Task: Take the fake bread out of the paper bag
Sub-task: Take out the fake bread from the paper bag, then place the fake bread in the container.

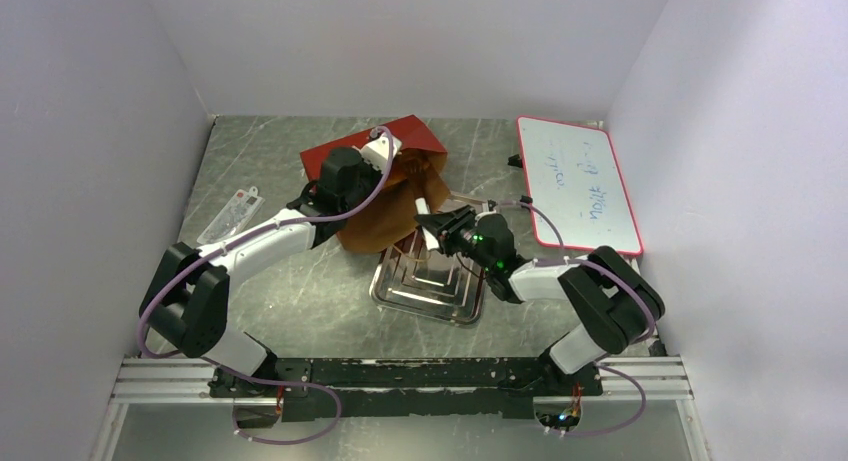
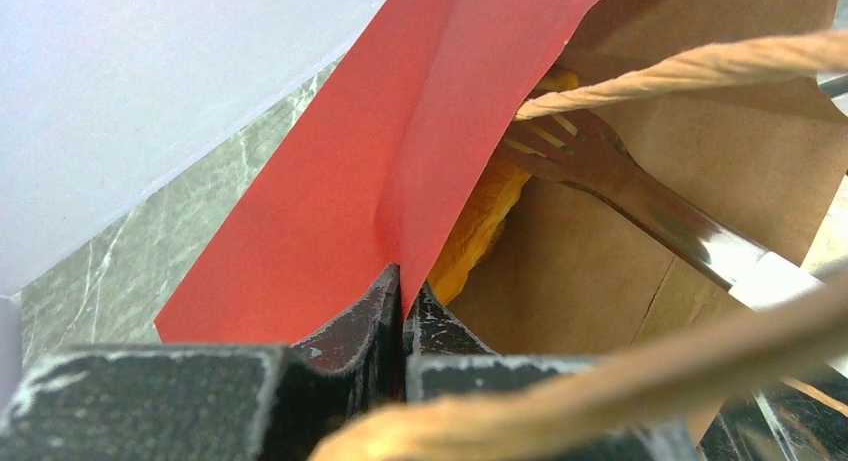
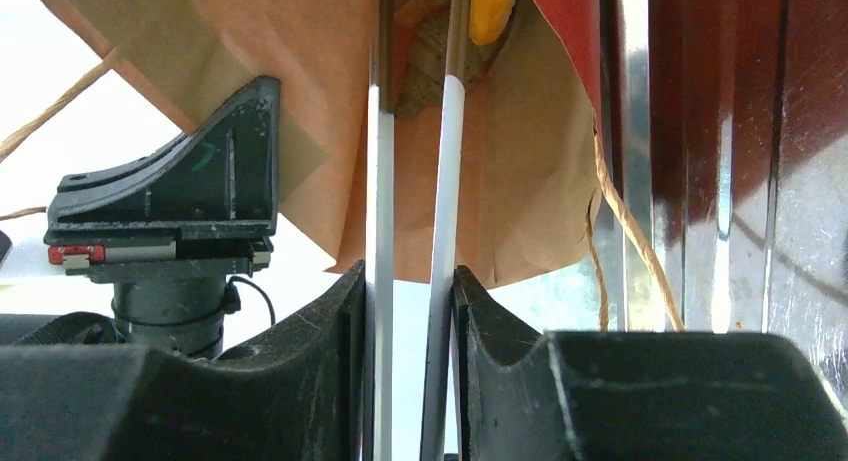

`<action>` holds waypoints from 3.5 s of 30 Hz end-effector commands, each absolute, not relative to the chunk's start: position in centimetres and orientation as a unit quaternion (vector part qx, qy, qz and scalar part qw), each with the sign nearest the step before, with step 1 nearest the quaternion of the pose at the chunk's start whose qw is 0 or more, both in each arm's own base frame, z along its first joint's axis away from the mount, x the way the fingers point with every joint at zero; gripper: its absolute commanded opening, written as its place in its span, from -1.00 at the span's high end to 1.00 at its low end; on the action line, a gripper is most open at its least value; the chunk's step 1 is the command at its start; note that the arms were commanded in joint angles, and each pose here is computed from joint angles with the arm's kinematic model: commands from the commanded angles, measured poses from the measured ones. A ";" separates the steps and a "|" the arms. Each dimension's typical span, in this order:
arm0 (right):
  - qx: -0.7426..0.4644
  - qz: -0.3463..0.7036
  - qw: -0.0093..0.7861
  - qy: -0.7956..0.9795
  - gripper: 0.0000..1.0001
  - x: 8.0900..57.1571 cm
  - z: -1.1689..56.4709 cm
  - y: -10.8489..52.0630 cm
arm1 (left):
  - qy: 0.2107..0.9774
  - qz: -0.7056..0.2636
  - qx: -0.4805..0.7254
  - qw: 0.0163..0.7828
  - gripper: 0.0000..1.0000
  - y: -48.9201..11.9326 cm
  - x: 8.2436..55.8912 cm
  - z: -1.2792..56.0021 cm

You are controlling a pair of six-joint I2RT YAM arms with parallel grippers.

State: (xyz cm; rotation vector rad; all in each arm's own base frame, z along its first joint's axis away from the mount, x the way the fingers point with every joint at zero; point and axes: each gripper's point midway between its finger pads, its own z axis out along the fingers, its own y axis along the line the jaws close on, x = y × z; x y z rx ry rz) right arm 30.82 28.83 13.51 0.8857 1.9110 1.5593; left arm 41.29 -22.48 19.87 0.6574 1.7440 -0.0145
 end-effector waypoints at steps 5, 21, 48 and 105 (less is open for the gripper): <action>0.294 0.591 0.286 0.694 1.00 30.3 16.8 28.6 | 0.764 0.015 0.259 0.591 0.86 -22.5 42.7 19.7; 0.215 0.547 0.317 0.744 1.00 24.5 17.8 28.1 | 0.764 0.058 0.241 0.596 0.86 -22.7 45.8 20.1; 0.167 0.467 0.378 0.781 1.00 16.2 19.9 25.1 | 0.790 0.132 0.188 0.569 0.86 -14.6 52.0 15.0; 0.321 0.413 0.284 0.804 0.42 16.6 9.0 20.0 | 0.790 0.081 0.122 0.595 0.86 -15.9 47.0 20.2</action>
